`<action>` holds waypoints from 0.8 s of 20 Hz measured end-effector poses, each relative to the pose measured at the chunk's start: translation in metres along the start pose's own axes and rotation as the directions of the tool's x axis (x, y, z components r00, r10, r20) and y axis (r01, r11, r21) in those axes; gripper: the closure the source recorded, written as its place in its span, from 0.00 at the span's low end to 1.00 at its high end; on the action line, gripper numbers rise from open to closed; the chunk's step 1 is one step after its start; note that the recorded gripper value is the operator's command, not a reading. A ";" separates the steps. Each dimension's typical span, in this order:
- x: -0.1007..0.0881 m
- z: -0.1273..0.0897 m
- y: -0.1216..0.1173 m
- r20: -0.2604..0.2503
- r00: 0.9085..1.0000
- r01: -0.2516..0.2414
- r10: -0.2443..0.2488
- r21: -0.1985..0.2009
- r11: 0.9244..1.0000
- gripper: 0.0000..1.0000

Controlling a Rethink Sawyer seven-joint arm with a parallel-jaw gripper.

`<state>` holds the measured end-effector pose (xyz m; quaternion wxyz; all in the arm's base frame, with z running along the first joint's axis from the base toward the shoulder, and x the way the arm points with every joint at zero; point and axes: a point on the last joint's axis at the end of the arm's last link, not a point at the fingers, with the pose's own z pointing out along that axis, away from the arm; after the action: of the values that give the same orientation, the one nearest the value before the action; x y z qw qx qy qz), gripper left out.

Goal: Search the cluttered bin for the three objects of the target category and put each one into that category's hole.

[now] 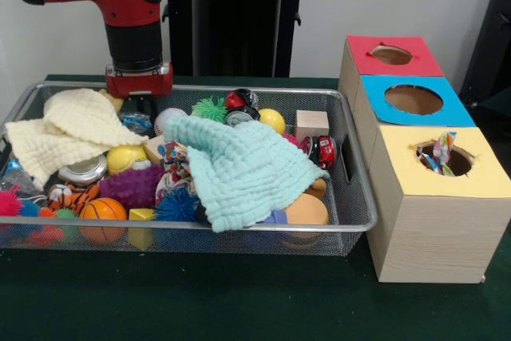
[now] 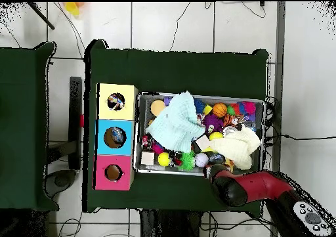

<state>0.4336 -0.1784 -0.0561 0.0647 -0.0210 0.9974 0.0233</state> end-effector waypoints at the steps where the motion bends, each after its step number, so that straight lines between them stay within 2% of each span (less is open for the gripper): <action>1: 0.000 0.000 0.000 0.000 1.000 0.000 0.000 0.000 1.000 1.00; 10: 0.003 -0.004 0.003 -0.010 1.000 -0.009 0.009 -0.003 1.000 1.00; 14: 0.002 -0.014 0.008 -0.012 0.999 -0.039 0.039 -0.012 0.999 1.00; 15: 0.001 -0.019 0.009 -0.013 0.999 -0.053 0.052 -0.016 0.998 1.00; 16: -0.002 -0.032 0.012 -0.017 0.996 -0.087 0.086 -0.026 0.996 1.00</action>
<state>0.4305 -0.1677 -0.0236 0.0553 0.0212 0.9975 0.0391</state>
